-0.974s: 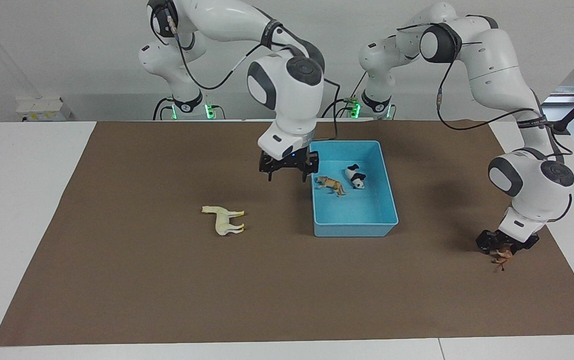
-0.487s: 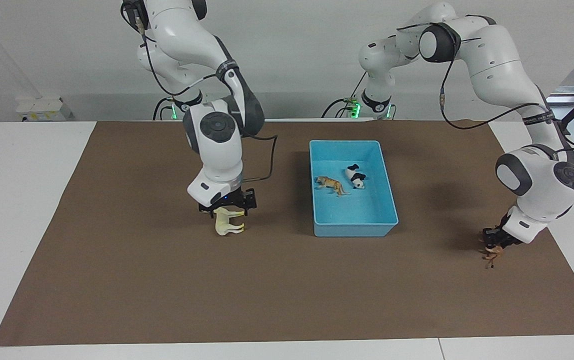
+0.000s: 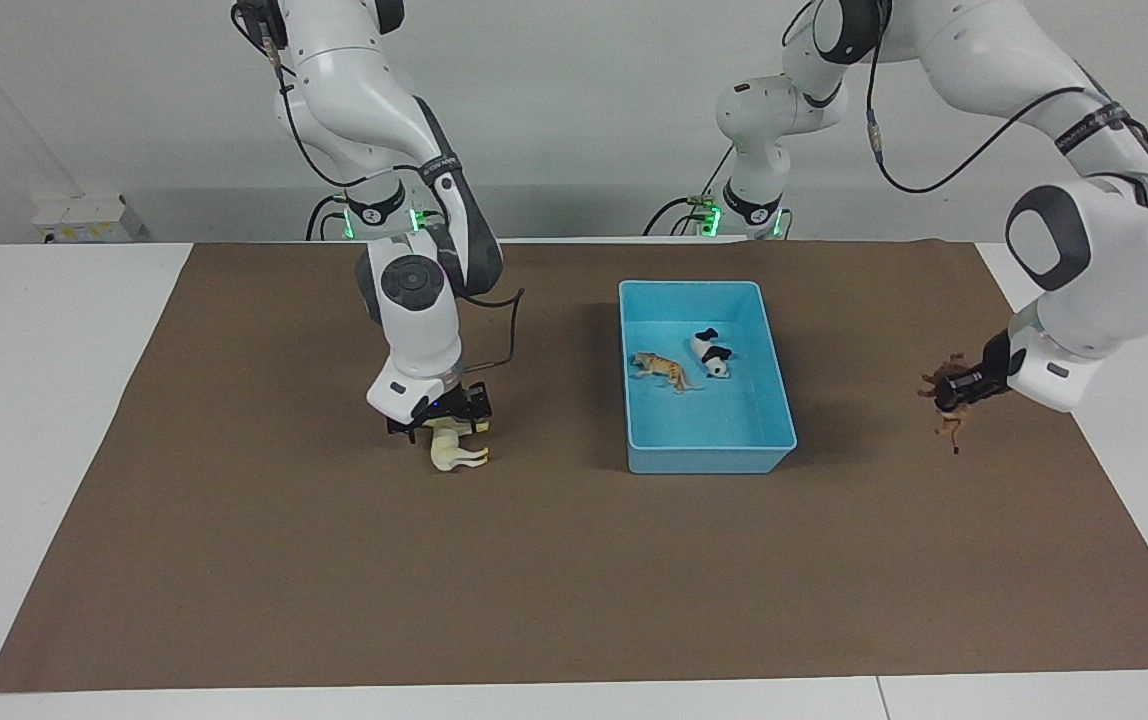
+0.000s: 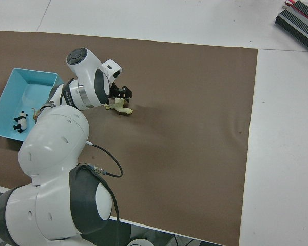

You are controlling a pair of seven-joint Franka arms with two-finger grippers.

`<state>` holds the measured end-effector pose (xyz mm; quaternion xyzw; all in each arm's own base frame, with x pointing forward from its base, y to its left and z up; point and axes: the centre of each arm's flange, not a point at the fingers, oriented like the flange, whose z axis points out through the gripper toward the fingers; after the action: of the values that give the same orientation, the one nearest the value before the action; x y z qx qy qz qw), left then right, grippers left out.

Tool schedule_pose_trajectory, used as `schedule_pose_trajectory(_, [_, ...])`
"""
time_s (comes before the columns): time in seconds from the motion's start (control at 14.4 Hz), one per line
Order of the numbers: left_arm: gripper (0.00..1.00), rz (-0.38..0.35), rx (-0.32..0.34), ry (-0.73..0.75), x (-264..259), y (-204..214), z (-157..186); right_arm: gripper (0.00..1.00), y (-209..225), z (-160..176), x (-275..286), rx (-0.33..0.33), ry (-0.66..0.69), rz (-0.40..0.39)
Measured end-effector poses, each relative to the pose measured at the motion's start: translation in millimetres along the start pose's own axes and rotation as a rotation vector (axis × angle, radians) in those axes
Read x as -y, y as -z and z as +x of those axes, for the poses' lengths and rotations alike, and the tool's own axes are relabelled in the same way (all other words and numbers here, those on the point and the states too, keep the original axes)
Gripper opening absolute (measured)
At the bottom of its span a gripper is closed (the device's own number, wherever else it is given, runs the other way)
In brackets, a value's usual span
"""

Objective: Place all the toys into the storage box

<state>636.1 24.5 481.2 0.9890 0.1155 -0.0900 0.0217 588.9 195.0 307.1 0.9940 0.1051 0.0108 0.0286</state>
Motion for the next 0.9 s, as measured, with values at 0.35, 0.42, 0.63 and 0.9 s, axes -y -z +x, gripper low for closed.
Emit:
schedule_pose_trajectory(0.35, [0.32, -0.042, 0.026, 0.28, -149.5, -38.6, -97.5, 1.0, -5.1, -4.1, -6.0, -0.028, 0.03, 0.004])
schedule_pose_trajectory(0.42, [0.32, -0.057, -0.001, 0.326, -171.1, -52.5, -110.5, 1.0, -7.5, -5.1, -4.9, -0.036, 0.032, 0.006])
schedule_pose_trajectory(0.63, [0.32, -0.095, -0.06, 0.371, -199.3, -90.0, -135.5, 1.0, -13.0, -2.0, -4.8, -0.083, 0.03, 0.012])
schedule_pose_trajectory(0.9, [0.41, -0.114, -0.086, 0.387, -189.6, -97.0, -140.2, 1.0, 1.3, 11.4, 4.3, -0.123, -0.036, 0.023])
